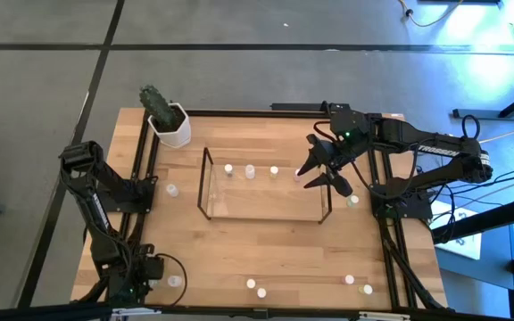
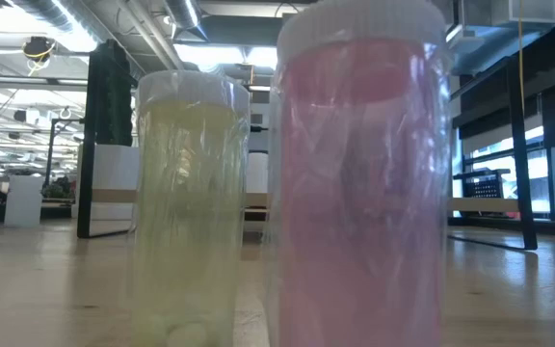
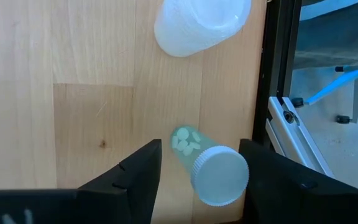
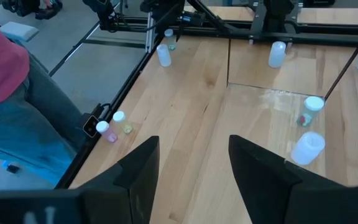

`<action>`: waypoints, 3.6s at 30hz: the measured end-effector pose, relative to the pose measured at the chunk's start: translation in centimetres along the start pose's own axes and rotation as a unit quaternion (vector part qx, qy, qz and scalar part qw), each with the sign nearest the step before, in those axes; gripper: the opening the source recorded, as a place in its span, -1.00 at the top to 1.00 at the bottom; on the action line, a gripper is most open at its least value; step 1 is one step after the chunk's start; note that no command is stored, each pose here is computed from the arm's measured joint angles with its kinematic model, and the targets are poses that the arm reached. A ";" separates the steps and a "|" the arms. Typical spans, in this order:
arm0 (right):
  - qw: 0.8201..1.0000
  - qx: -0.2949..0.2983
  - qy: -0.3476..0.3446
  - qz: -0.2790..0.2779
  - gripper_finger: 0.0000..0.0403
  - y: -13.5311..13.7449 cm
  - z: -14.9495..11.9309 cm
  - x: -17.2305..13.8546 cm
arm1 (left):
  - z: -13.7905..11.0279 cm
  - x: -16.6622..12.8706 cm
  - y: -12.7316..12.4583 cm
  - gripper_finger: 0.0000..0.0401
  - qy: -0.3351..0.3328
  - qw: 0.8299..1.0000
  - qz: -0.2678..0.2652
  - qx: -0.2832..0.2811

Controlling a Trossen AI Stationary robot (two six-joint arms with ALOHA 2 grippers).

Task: Pick and place medicine bottles onto shelf by color
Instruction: Put the bottom blue pill bottle aligned with the other blue pill bottle on the shelf

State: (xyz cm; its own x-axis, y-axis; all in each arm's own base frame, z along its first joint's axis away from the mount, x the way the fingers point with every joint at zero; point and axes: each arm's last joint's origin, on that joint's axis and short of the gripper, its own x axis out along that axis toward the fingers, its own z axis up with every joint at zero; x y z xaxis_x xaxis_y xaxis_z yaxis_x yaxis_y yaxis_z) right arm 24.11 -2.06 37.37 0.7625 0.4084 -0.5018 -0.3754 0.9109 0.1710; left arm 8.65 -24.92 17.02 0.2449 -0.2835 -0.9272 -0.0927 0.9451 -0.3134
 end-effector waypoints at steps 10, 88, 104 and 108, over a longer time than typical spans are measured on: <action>1.000 0.000 0.000 0.000 0.03 0.0 0.0 0.0 | 0.0 0.0 0.0 0.17 0.004 1.000 0.001 0.000; 1.000 -0.001 0.004 -0.017 0.03 -0.1 0.0 0.0 | 7.1 -11.6 6.1 0.47 -0.256 0.928 -0.007 -0.272; 0.999 0.001 0.010 -0.051 0.03 -0.3 -0.1 0.0 | 14.4 -20.5 8.2 0.47 -0.336 0.924 0.086 -0.162; 0.999 0.000 0.009 -0.051 0.03 -0.3 -0.1 0.0 | 16.4 -21.9 9.1 0.47 -0.343 0.922 0.113 -0.138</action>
State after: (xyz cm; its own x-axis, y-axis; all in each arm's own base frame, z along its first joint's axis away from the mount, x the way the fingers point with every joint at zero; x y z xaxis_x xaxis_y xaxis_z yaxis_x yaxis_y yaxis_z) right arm 24.17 -2.34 37.26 0.7869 0.3119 -0.5325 -0.2955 0.9479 0.1187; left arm 18.28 -7.47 37.88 0.7332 0.1749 -0.6571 -0.4351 0.8633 -0.2557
